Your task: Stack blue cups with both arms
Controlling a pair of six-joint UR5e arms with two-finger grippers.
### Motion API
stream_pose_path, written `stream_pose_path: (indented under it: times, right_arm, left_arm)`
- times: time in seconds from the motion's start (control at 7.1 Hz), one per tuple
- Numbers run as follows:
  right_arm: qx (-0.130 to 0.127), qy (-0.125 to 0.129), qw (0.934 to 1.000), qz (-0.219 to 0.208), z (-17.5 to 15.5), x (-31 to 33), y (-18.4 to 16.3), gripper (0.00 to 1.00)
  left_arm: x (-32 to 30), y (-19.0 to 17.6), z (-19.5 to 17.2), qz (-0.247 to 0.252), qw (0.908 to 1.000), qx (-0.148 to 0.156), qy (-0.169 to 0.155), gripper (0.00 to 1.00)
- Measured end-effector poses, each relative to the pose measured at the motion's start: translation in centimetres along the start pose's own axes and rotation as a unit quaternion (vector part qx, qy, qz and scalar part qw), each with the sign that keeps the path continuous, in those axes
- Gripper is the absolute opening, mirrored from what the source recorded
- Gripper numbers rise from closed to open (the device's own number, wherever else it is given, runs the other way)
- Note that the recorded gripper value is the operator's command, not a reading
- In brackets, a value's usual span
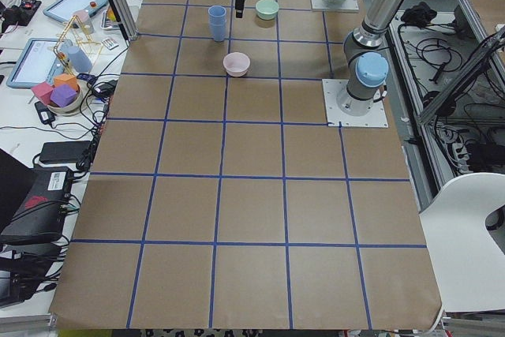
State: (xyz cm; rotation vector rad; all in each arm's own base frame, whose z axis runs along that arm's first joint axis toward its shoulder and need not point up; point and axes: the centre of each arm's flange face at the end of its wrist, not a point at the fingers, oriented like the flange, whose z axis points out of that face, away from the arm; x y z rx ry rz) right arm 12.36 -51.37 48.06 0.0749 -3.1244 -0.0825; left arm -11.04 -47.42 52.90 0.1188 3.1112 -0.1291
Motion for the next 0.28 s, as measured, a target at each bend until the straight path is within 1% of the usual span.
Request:
stream_pose_path:
  times: [0.28]
  right_arm:
    - [0.0,0.0,1.0,-0.001,0.03,-0.04,-0.08,1.0]
  left_arm:
    - [0.01,-0.13,0.13,0.0,1.0,-0.001,0.001,1.0]
